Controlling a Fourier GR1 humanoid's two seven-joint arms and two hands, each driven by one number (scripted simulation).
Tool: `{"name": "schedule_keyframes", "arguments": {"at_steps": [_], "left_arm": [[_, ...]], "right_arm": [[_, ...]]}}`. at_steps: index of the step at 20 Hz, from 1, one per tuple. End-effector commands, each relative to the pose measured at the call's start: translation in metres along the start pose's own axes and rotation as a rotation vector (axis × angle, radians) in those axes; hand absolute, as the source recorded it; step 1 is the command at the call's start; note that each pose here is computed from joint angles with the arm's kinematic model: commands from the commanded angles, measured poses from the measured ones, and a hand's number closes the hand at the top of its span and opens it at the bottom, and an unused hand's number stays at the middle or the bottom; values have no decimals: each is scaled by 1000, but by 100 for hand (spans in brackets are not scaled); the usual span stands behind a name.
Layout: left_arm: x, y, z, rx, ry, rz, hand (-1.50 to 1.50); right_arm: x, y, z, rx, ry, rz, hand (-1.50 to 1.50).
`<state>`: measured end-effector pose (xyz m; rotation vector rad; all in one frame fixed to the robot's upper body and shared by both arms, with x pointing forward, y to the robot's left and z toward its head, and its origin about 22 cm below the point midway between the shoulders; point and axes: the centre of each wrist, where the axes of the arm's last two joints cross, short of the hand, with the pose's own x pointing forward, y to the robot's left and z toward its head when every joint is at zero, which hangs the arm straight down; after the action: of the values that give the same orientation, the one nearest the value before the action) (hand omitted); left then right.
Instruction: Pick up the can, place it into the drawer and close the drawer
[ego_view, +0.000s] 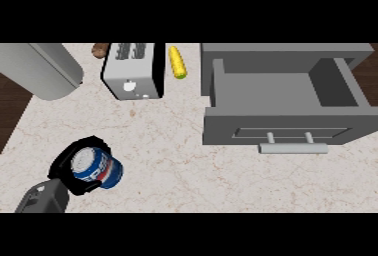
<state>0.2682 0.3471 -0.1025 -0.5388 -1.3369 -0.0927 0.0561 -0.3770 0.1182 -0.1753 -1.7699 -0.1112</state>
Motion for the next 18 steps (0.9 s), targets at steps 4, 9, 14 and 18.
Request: {"name": "schedule_keyframes", "arguments": {"at_steps": [4,9,14,18], "left_arm": [[8,-31,-24,49,-162,68,150],[14,-72,-66,371,-282,88,150],[72,-108,-95,365,-371,19,150],[92,-127,-84,335,-357,-20,150]], "right_arm": [[-8,0,-4,-12,-17,-16,-150],[6,1,-1,-34,-3,2,-150],[1,-4,2,-24,-10,0,-150],[16,15,9,-28,-9,-7,-150]]}}
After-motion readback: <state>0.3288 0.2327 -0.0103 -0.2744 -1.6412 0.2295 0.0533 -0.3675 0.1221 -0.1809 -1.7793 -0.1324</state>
